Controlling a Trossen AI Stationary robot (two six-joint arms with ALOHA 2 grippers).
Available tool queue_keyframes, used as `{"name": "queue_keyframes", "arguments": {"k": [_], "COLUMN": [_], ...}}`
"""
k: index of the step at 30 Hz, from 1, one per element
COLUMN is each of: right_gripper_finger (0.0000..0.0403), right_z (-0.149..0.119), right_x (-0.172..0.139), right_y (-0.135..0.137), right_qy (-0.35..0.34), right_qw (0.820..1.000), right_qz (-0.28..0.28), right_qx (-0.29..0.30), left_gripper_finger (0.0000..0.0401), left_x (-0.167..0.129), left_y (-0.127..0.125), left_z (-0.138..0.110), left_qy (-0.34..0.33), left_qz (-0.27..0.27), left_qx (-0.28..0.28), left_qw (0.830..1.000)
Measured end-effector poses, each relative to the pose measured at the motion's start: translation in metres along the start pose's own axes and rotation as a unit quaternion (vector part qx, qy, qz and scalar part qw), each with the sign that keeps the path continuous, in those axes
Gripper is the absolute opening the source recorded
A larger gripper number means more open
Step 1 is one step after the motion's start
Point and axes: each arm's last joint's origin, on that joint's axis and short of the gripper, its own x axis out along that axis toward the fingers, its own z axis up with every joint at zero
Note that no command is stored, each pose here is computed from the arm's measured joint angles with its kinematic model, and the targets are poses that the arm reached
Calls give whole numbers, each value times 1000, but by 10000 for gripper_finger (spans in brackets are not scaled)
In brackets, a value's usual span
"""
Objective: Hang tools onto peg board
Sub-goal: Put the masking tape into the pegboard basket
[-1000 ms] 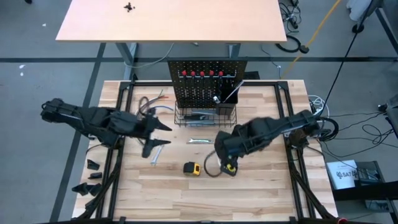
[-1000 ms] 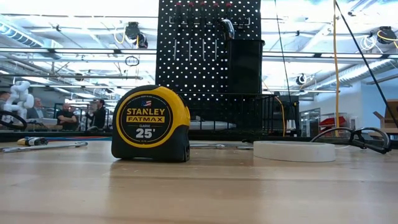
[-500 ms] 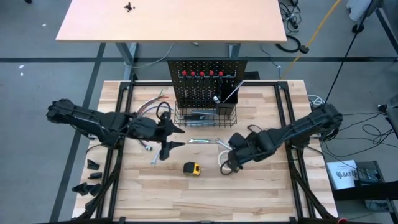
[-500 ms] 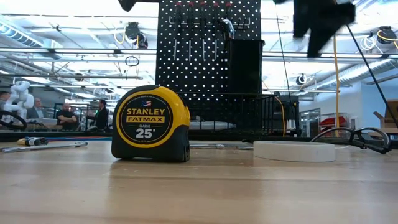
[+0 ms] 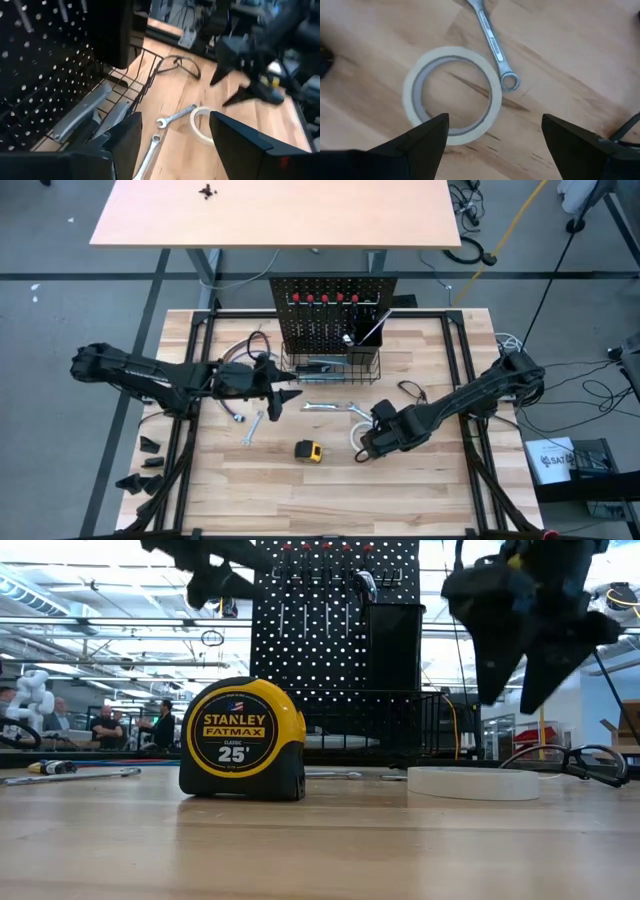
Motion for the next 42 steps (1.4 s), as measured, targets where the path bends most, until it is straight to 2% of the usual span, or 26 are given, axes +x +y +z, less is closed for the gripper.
{"name": "queue_keyframes", "arguments": {"k": [4, 9, 13, 22, 32, 42], "right_gripper_finger": [313, 311, 290, 209, 40, 35], "right_z": [-6, -9, -12, -16, -17, -11], "right_x": [17, 35, 49, 71, 72, 55], "right_y": [6, 13, 16, 24, 22, 17], "right_qy": [3, 3, 18, 43, 48, 8], "right_qw": [1000, 999, 999, 998, 997, 999], "right_qz": [-23, -37, -47, -51, -60, -50], "right_qx": [1, -2, -1, -1, 2, -11], "left_gripper_finger": [235, 235, 235, 235, 235, 235], "left_x": [-2, -3, -3, -4, -5, -7], "left_y": [7, 11, 10, 8, 6, -2], "left_z": [-16, -27, -29, -30, -31, -33], "left_qy": [-12, -3, 2, 3, 5, 8], "left_qz": [-6, -3, -10, -15, -19, -37], "left_qx": [-37, -37, -35, -31, -31, -41], "left_qw": [999, 999, 999, 999, 999, 998]}}
